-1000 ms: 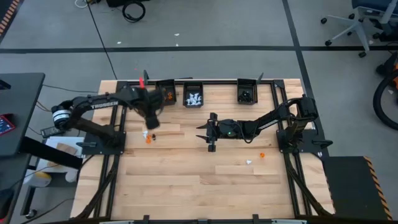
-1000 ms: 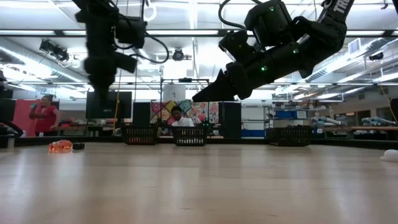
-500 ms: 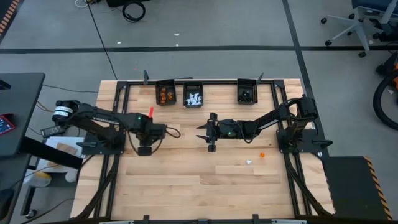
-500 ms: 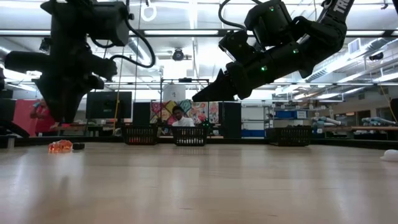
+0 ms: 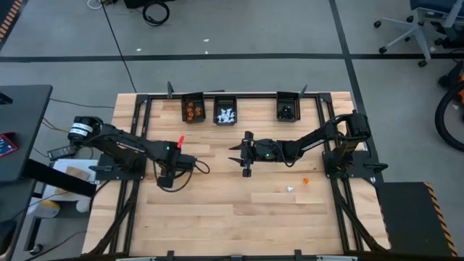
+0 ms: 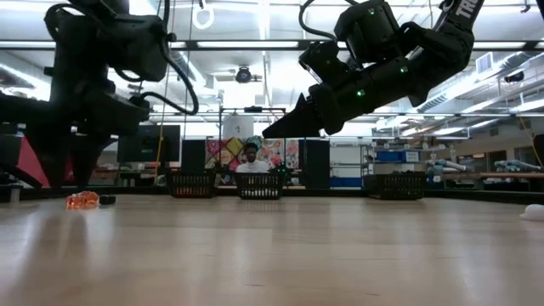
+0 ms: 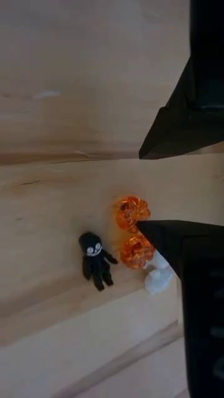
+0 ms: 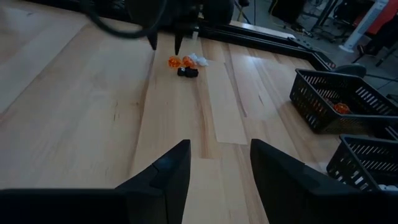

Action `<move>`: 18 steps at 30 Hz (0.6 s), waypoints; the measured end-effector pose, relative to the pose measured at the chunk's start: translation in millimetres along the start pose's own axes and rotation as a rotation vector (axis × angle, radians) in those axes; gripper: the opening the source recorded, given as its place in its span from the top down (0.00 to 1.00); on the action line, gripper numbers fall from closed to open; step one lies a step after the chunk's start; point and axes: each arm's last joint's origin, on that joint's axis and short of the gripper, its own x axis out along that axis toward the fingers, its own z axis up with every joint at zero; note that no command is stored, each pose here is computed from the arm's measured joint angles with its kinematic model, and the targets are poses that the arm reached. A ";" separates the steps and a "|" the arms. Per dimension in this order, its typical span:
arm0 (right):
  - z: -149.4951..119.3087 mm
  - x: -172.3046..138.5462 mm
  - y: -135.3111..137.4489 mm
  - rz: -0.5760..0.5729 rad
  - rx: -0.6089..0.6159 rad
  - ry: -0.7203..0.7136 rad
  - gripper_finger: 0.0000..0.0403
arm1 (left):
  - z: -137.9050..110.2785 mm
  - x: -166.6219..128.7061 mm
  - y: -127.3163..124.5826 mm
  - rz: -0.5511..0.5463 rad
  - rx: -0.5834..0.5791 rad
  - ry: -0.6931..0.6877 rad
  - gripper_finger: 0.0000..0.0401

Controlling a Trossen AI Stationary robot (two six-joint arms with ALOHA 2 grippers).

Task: Sort Halloween decoration
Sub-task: Put the orange pumpkin toy into the left black bin

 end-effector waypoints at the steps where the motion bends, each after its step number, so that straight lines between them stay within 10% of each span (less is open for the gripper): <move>1: 0.0 0.0 0.0 0.000 0.000 0.000 0.57 | 1.0 2.3 -0.7 0.003 0.004 0.013 0.62; 18: 0.1 0.0 0.0 0.000 0.001 -0.001 0.57 | 7.3 18.9 0.3 0.069 0.013 0.118 0.59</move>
